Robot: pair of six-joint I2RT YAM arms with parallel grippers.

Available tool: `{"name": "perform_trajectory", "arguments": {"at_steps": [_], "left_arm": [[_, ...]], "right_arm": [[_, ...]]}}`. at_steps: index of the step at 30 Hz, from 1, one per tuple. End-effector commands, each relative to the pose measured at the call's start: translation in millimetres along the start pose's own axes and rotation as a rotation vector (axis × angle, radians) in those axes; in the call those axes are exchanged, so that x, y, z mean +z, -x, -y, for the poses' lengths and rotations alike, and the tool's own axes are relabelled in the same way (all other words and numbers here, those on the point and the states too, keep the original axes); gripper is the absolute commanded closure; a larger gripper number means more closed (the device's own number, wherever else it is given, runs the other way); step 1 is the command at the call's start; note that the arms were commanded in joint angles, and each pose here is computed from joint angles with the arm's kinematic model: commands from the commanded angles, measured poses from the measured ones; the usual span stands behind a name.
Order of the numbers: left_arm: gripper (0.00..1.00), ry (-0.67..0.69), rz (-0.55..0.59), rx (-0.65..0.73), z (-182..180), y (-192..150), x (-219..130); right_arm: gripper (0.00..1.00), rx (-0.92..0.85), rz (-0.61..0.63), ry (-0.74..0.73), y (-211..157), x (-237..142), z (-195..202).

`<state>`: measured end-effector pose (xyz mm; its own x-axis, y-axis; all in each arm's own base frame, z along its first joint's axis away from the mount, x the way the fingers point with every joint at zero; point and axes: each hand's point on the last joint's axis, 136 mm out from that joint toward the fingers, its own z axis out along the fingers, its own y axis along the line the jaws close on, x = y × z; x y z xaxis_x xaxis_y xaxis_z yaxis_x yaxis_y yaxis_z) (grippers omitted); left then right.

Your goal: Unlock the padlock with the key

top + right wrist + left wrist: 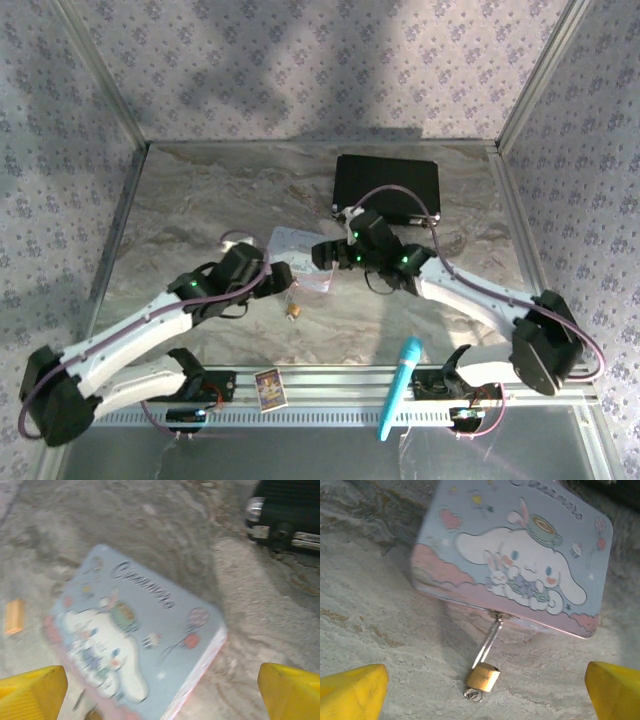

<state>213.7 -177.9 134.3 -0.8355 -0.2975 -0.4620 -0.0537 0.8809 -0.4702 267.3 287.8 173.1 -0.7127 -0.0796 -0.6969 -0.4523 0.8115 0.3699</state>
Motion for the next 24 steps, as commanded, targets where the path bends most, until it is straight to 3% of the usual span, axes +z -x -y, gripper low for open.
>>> {"name": "perform_trajectory", "arguments": {"at_steps": [1,8,12,24], "left_arm": [[0.0,-0.169,-0.028,-0.016,20.0,9.5,-9.9],[0.0,-0.099,-0.019,-0.05,-0.1,16.0,-9.5],[0.0,-0.096,-0.023,-0.086,-6.0,11.3,-3.4],[0.0,-0.091,-0.014,-0.15,-19.5,0.9,4.1]], "right_arm": [[0.07,-0.028,-0.097,-0.026,-43.4,-1.6,-10.4],[0.21,-0.035,-0.17,0.033,-91.9,33.3,-62.7],[0.29,-0.031,-0.21,-0.001,-107.9,61.1,-66.1],[0.39,-0.062,-0.282,-0.114,-129.8,105.0,-59.7]]}}
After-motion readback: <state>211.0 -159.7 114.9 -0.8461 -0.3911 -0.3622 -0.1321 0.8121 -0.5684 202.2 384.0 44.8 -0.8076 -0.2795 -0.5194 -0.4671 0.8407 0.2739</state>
